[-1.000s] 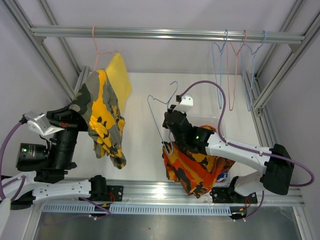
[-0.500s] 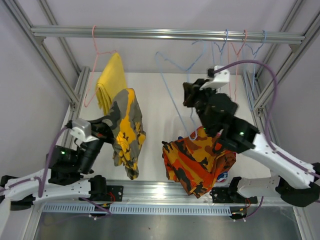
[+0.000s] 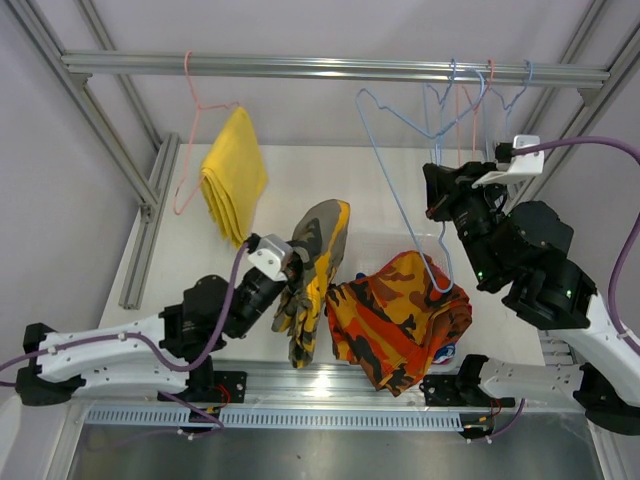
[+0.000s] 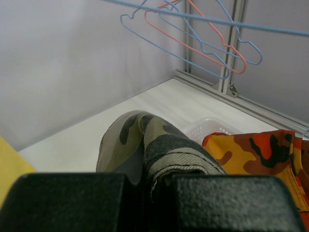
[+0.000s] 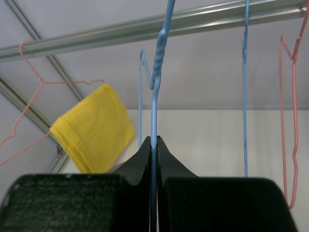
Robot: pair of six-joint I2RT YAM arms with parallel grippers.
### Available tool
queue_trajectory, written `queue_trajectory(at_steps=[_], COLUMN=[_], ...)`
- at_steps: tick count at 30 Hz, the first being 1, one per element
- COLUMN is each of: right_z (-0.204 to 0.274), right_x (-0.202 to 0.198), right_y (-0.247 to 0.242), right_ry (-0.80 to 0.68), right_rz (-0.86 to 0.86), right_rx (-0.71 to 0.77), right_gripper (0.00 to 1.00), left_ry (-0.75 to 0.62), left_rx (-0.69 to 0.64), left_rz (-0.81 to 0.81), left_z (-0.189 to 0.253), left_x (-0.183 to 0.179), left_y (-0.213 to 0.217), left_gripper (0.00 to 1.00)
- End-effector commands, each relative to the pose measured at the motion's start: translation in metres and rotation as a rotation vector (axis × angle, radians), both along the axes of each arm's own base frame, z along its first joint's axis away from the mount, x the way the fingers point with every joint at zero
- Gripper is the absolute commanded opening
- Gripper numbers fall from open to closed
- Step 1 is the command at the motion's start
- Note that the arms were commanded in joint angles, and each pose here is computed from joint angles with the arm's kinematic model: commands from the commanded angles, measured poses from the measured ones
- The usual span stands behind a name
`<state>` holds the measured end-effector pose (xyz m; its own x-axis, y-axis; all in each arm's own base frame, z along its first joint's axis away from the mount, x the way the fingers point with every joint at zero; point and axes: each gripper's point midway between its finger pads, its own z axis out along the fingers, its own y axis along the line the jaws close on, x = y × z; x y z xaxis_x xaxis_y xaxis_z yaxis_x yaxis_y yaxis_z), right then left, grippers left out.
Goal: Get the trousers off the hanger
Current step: Place the trousers in the bin.
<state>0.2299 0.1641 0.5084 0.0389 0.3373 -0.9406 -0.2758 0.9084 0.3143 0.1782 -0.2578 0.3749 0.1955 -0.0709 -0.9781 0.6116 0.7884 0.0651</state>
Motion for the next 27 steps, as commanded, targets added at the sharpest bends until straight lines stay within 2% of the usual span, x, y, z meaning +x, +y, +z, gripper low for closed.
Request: queue_trajectory(at_steps=[1, 4, 12, 16, 20, 26, 27], right_z=[-0.010, -0.012, -0.015, -0.015, -0.018, -0.020, -0.020], right_x=[-0.004, -0.007, -0.011, -0.014, -0.017, -0.024, -0.027], right_y=[-0.009, -0.016, -0.028, -0.030, -0.035, -0.049, -0.053], right_ry=[0.014, 0.015, 0.009, 0.009, 0.013, 0.015, 0.015], right_rz=[-0.005, -0.016, -0.026, -0.017, -0.016, -0.019, -0.020], right_rx=[-0.032, -0.037, -0.033, -0.016, -0.011, 0.001, 0.009], right_gripper=[0.00, 0.00, 0.00, 0.00, 0.00, 0.00, 0.00], left_ry=[-0.073, -0.098, -0.165, -0.170, -0.161, -0.091, -0.054], left_rx=[-0.274, -0.271, -0.297, -0.252, -0.174, 0.002, 0.056], left_rz=[-0.091, -0.095, -0.071, -0.092, -0.094, -0.143, -0.161], left_z=[0.088, 0.100, 0.143, 0.147, 0.130, 0.081, 0.061], left_x=[-0.015, -0.018, -0.023, -0.026, -0.024, -0.022, -0.024], left_y=[-0.006, -0.017, -0.011, -0.028, -0.058, -0.126, -0.140], left_gripper=[0.01, 0.01, 0.01, 0.00, 0.01, 0.01, 0.04])
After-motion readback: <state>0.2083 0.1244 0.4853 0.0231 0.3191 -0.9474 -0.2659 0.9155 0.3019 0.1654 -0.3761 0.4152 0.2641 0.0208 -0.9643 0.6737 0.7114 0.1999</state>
